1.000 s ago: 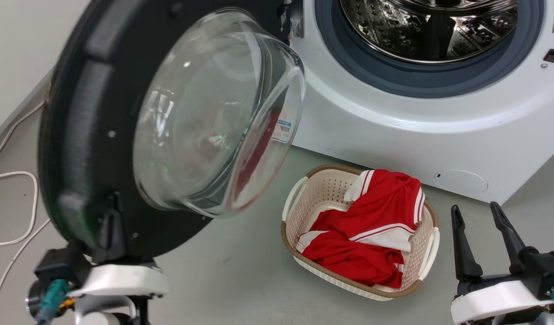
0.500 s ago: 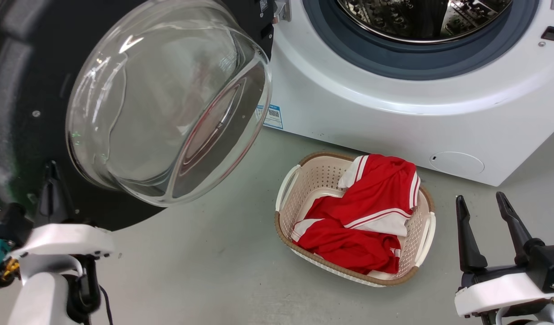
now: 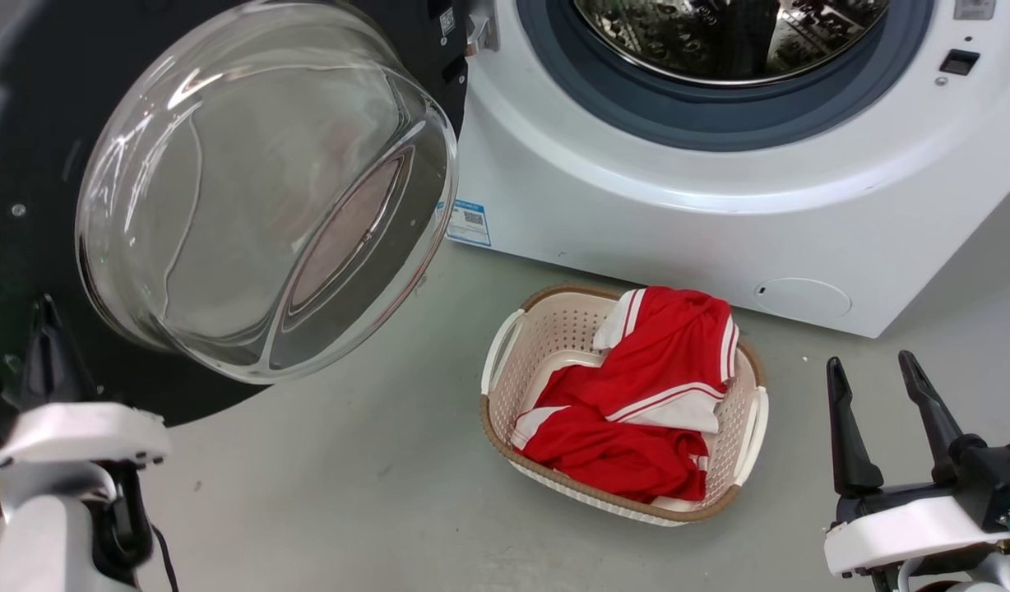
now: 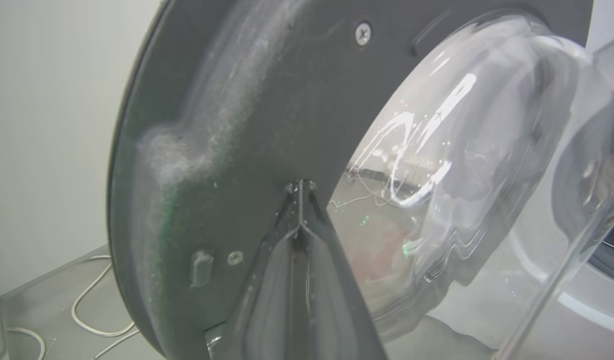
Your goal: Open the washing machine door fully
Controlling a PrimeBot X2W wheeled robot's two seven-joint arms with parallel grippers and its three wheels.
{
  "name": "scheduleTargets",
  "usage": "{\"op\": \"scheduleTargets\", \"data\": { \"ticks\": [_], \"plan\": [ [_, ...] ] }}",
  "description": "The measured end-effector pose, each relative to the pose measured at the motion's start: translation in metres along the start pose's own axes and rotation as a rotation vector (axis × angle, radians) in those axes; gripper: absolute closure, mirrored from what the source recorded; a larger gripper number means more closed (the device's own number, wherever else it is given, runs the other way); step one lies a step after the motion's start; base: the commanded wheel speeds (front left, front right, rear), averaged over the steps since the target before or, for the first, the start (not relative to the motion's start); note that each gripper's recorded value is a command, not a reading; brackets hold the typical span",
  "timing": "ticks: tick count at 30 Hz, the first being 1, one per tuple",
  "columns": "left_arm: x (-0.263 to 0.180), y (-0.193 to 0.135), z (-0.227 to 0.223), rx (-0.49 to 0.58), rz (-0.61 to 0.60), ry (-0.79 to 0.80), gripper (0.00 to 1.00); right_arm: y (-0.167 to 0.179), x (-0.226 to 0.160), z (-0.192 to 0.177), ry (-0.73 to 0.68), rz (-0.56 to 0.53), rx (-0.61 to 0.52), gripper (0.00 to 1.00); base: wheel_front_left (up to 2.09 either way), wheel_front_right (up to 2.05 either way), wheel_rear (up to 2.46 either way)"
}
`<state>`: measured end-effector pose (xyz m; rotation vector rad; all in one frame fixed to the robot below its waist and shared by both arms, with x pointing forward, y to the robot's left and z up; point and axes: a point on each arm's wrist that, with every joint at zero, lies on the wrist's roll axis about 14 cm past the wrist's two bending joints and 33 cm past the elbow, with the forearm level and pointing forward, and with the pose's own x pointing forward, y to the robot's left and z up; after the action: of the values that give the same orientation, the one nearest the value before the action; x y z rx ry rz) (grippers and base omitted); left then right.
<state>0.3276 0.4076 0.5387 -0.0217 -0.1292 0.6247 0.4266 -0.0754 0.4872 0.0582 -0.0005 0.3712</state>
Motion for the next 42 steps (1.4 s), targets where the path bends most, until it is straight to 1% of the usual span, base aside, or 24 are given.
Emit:
{"op": "scheduleTargets", "data": {
  "ticks": [4, 13, 23, 24, 25, 26, 27, 28, 29, 35, 42],
  "plan": [
    [-0.021, -0.018, -0.006, 0.003, -0.044, 0.004, 1.00, -0.003, -0.006, 0.005, -0.015, -0.014, -0.002, 0.00, 0.00, 0.00, 0.00],
    [-0.076, -0.099, -0.020, -0.033, -0.269, 0.034, 1.00, -0.014, -0.026, 0.020, -0.056, -0.065, -0.013, 0.00, 0.00, 0.00, 0.00],
    [-0.097, -0.173, -0.011, -0.104, -0.487, 0.013, 1.00, -0.037, -0.057, 0.032, -0.086, -0.158, -0.017, 0.00, 0.00, 0.00, 0.00],
    [-0.098, -0.180, -0.010, -0.111, -0.508, 0.012, 0.99, -0.040, -0.060, 0.033, -0.088, -0.168, -0.018, 0.00, 0.00, 0.00, 0.00],
    [-0.098, -0.188, -0.009, -0.118, -0.527, 0.010, 0.73, -0.043, -0.063, 0.033, -0.089, -0.179, -0.019, 0.00, 0.00, 0.00, 0.00],
    [-0.098, -0.196, -0.008, -0.124, -0.547, 0.007, 0.52, -0.046, -0.066, 0.034, -0.090, -0.190, -0.021, 0.00, 0.00, 0.00, 0.00],
    [-0.097, -0.203, -0.007, -0.131, -0.563, 0.003, 0.40, -0.048, -0.069, 0.034, -0.090, -0.200, -0.022, 0.00, 0.00, 0.00, 0.00],
    [-0.097, -0.210, -0.006, -0.135, -0.578, 0.002, 0.22, -0.051, -0.072, 0.034, -0.089, -0.211, -0.023, 0.00, 0.00, 0.00, 0.00],
    [-0.097, -0.216, -0.007, -0.135, -0.593, 0.004, 0.00, -0.054, -0.074, 0.034, -0.089, -0.222, -0.024, 0.00, 0.00, 0.00, 0.00],
    [-0.092, -0.241, -0.007, -0.139, -0.637, 0.002, 0.00, -0.067, -0.087, 0.032, -0.080, -0.273, -0.022, 0.00, 0.00, 0.00, 0.00],
    [-0.090, -0.249, -0.013, -0.119, -0.649, 0.007, 0.00, -0.073, -0.091, 0.031, -0.081, -0.297, -0.015, 0.00, 0.00, 0.00, 0.00]
  ]
}}
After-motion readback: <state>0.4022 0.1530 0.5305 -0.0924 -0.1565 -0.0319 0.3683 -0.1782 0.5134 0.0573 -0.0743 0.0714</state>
